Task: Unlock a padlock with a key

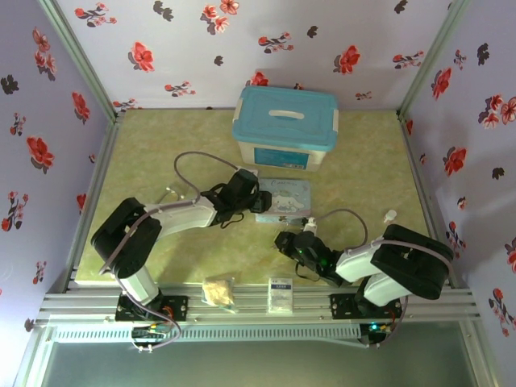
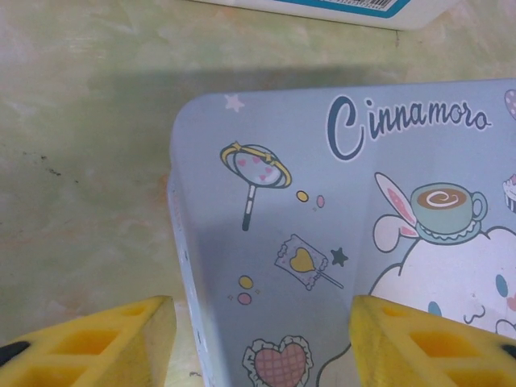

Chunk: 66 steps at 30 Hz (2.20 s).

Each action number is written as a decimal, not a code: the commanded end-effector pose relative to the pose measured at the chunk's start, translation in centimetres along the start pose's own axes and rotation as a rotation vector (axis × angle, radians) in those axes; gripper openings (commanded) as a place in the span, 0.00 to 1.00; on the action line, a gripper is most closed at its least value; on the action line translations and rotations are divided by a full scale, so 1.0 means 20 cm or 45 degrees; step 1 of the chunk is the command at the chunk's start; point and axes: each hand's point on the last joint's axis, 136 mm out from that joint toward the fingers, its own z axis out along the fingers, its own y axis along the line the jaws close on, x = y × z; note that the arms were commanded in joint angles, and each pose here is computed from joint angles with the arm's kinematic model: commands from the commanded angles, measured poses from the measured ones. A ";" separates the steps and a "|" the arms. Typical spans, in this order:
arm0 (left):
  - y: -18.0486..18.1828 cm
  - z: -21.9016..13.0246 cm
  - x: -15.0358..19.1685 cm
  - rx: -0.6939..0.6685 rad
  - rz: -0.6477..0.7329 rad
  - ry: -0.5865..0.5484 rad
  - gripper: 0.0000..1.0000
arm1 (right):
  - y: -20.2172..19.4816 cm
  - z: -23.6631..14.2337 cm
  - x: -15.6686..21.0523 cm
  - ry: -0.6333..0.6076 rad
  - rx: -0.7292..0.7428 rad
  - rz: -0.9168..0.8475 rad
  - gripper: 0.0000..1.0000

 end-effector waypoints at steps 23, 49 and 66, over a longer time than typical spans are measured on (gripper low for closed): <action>0.20 0.03 0.38 -0.215 0.157 0.250 0.53 | -0.28 0.07 -0.23 -0.382 0.100 -0.012 0.07; 0.28 0.04 0.48 -0.294 0.259 0.325 0.48 | -0.21 -0.04 -0.42 -0.624 0.098 -0.059 0.05; 0.23 0.02 0.45 -0.294 0.308 0.300 0.47 | -0.10 -0.10 -0.42 -0.566 -0.052 0.180 0.05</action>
